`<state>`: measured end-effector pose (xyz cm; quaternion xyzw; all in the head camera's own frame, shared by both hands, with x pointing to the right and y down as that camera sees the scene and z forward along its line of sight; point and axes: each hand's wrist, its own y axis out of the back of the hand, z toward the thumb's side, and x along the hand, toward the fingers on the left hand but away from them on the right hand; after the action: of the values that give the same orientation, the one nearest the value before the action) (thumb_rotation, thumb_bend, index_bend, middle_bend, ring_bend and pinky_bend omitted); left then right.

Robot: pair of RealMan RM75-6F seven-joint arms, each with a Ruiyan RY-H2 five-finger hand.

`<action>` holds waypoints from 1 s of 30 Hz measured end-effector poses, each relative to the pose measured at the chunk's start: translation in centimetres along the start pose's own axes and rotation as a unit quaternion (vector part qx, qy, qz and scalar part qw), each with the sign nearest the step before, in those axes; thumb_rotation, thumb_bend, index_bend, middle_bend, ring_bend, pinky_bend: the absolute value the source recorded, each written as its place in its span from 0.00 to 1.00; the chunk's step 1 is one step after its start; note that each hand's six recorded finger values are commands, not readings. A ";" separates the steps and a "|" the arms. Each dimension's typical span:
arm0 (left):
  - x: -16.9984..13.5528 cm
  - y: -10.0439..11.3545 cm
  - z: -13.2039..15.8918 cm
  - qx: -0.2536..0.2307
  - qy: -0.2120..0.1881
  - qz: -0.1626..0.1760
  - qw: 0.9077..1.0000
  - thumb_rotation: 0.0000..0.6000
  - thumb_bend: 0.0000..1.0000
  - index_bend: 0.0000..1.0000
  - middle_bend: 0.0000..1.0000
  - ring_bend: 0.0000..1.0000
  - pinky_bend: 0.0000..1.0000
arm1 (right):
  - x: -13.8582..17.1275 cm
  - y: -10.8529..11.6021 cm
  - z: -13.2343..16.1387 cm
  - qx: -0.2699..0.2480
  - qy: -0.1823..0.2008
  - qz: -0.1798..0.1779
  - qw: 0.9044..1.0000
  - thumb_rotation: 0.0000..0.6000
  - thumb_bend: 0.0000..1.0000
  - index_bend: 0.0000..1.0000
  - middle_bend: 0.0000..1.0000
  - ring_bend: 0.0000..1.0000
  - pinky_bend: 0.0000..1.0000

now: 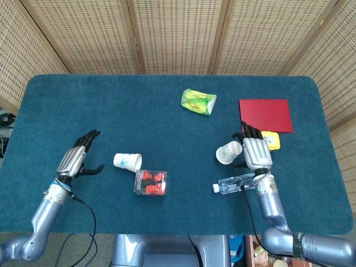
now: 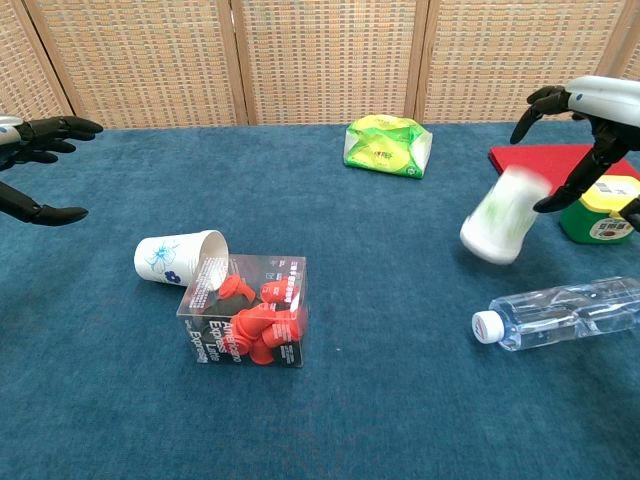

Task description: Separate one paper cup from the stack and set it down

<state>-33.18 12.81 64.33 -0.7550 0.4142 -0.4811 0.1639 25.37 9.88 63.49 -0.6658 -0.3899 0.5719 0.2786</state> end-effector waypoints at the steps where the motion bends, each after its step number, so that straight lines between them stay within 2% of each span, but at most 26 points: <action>1: -0.2 0.3 0.0 0.002 0.000 0.003 1.000 1.00 0.27 0.00 0.00 0.00 0.00 | 0.0 0.1 0.0 0.002 0.001 -0.002 1.000 1.00 0.12 0.26 0.00 0.00 0.08; 9: -1.7 2.4 -0.8 0.039 -0.006 0.040 0.998 1.00 0.25 0.00 0.00 0.00 0.00 | 0.6 0.7 -0.9 0.028 0.005 -0.017 0.999 1.00 0.11 0.24 0.00 0.00 0.07; 16: -4.4 3.7 -2.3 0.124 -0.004 0.086 0.989 1.00 0.25 0.00 0.00 0.00 0.00 | 2.0 1.6 -2.9 0.090 0.018 -0.058 0.994 1.00 0.11 0.24 0.00 0.00 0.07; 22: -7.7 3.9 -5.1 0.190 0.017 0.102 0.976 1.00 0.25 0.00 0.00 0.00 0.00 | 4.2 2.7 -6.4 0.130 0.010 -0.106 0.986 1.00 0.11 0.24 0.00 0.00 0.07; 30: -11.9 4.3 -7.7 0.224 0.033 0.132 0.965 1.00 0.25 0.00 0.00 0.00 0.00 | 7.8 4.1 -11.4 0.157 -0.014 -0.154 0.975 1.00 0.11 0.22 0.00 0.00 0.05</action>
<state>-44.11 20.73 58.23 -0.6212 0.3967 -0.5609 0.3770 37.66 15.01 58.08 -0.5378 -0.3965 0.5853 0.4593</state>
